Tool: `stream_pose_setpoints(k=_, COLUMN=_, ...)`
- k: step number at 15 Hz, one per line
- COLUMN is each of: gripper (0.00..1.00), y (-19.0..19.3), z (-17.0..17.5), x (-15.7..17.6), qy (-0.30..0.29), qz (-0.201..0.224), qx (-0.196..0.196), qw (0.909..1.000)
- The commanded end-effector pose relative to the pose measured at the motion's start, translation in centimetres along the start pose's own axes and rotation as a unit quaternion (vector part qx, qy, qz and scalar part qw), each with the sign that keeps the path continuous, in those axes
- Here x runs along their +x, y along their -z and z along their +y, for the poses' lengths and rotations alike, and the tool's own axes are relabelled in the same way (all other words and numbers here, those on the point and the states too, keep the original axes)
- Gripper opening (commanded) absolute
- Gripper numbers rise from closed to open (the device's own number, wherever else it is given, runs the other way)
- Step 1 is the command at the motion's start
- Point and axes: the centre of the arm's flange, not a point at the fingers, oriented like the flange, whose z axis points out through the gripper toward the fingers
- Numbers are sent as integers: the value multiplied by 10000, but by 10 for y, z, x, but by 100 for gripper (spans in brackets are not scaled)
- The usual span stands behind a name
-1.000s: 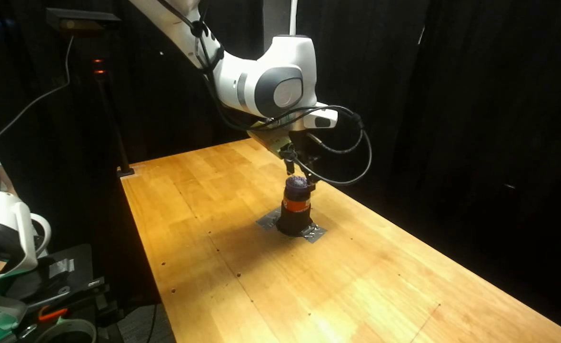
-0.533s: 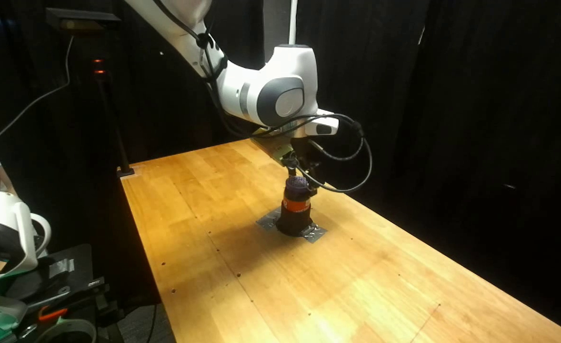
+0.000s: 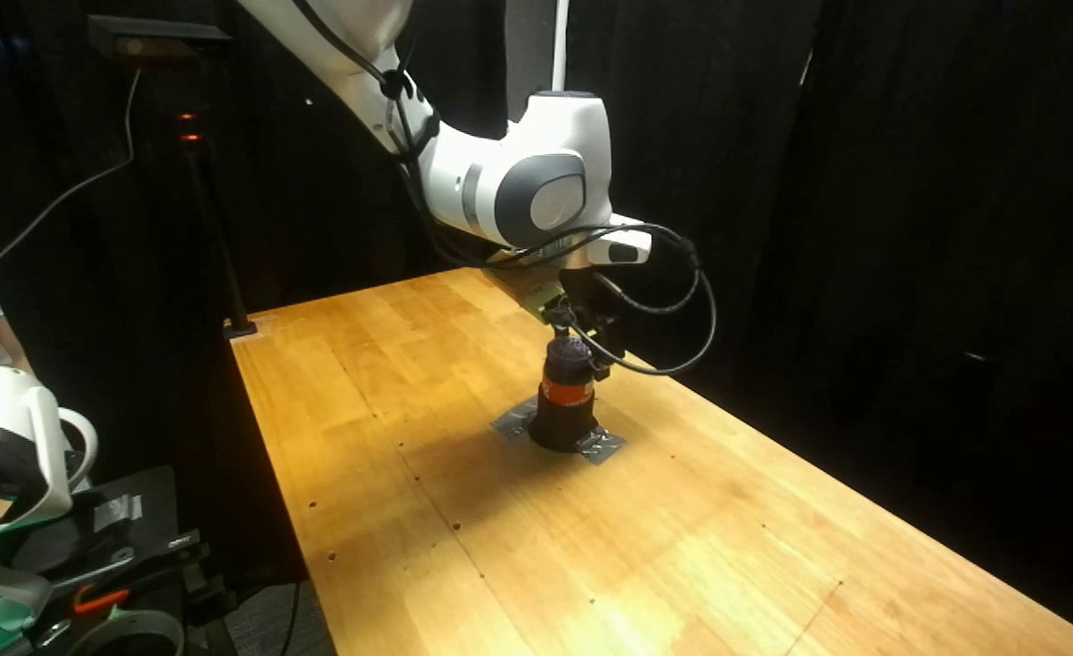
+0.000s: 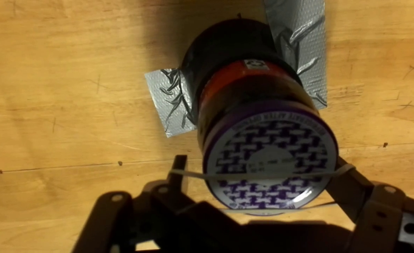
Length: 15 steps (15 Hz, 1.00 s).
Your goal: Put the rubber band on the cup
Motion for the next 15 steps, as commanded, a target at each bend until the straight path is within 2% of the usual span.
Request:
stream_pose_setpoints(k=1, gripper=100, y=-2, z=4, x=9, qy=-46, qz=247, qx=7, qw=9997)
stream_pose_setpoints(k=4, gripper=100, y=-5, z=5, x=9, qy=-61, qz=377, qx=-18, qw=9993)
stream_pose_setpoints(k=8, gripper=100, y=-8, z=10, x=2, qy=-77, qz=269, qx=-73, qw=9996)
stream_pose_setpoints(k=12, gripper=100, y=6, z=9, x=-20, qy=-87, qz=-527, qx=50, qw=9986)
stream_pose_setpoints(k=15, gripper=100, y=17, z=12, x=-39, qy=-115, qz=-917, qx=154, qw=9956)
